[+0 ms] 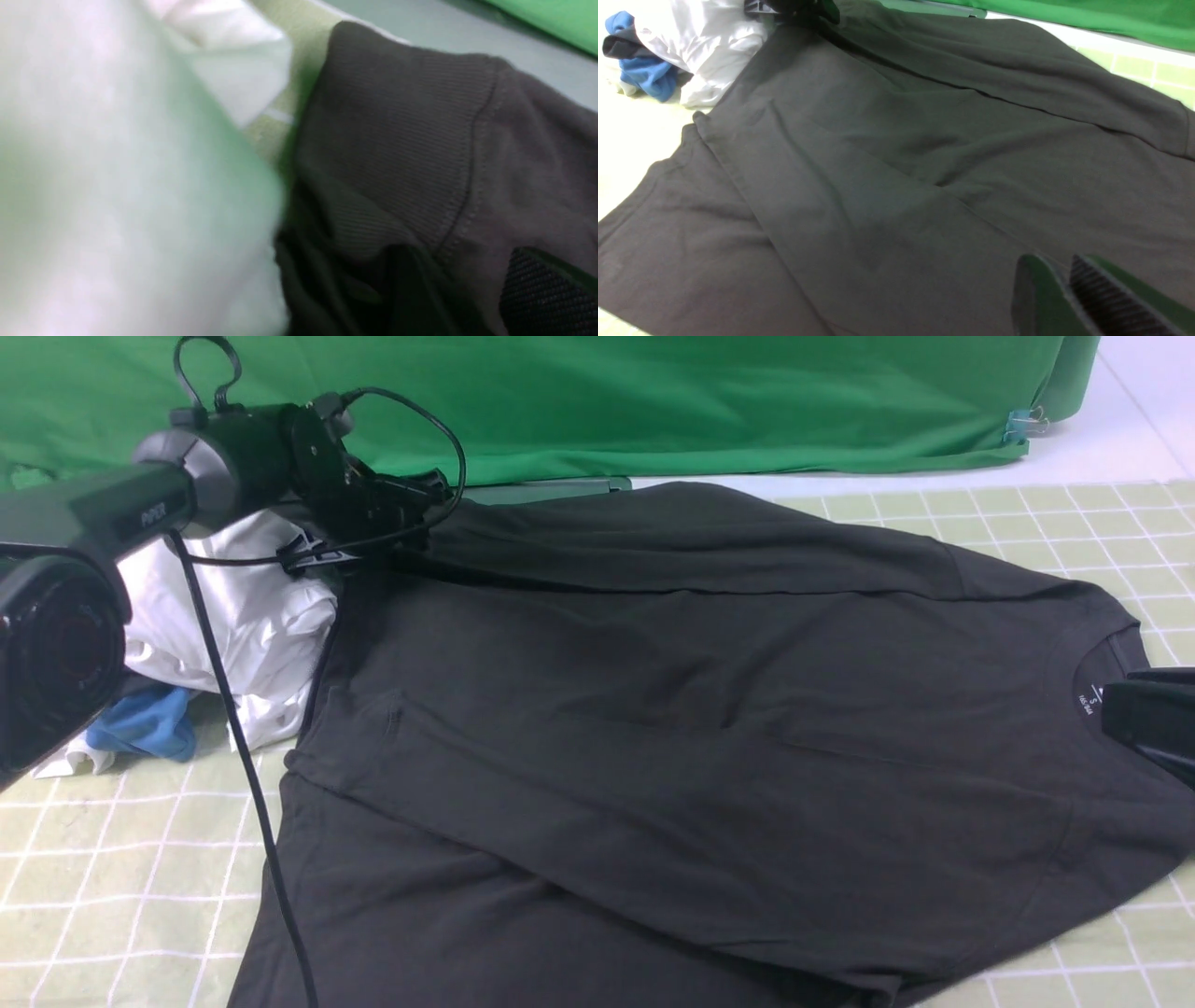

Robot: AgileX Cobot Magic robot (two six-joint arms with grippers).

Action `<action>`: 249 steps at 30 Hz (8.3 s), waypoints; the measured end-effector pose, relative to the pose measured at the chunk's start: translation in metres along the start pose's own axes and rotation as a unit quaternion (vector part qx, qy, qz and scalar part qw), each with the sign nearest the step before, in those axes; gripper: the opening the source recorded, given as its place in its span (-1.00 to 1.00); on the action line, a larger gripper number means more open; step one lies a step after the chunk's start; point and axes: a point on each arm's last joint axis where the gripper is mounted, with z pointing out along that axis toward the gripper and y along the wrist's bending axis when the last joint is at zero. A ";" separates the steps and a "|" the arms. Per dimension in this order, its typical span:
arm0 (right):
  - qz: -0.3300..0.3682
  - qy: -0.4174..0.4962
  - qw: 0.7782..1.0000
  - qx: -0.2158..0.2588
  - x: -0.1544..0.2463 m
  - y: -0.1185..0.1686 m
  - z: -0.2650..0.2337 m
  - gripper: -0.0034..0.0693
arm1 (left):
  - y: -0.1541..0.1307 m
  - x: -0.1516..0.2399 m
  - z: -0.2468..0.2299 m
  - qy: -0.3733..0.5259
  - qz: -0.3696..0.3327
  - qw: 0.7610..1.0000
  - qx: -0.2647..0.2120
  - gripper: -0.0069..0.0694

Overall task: Fold a long-sleeved shirt over a green coffee tablecloth.
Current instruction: 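Fold the left side of the dark shirt inward over its body with the left gripper, then grasp the near edge of the shirt at its hem and shoulder corners, then fold the black garment in half by bringing its near edge over to the far edge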

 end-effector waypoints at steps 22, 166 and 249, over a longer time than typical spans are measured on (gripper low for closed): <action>-0.014 0.008 1.000 0.005 0.001 -0.001 0.000 -0.58 | -0.031 -0.021 -0.083 0.006 0.083 0.996 0.019 -0.78; -0.029 -0.024 0.995 0.093 -0.006 -0.017 -0.002 -0.40 | 0.058 0.193 -0.227 0.272 0.204 0.932 -0.127 0.30; -0.060 0.432 0.895 -0.095 0.091 0.030 0.123 -0.85 | 0.091 0.248 -0.306 0.230 0.183 0.954 -0.055 -0.79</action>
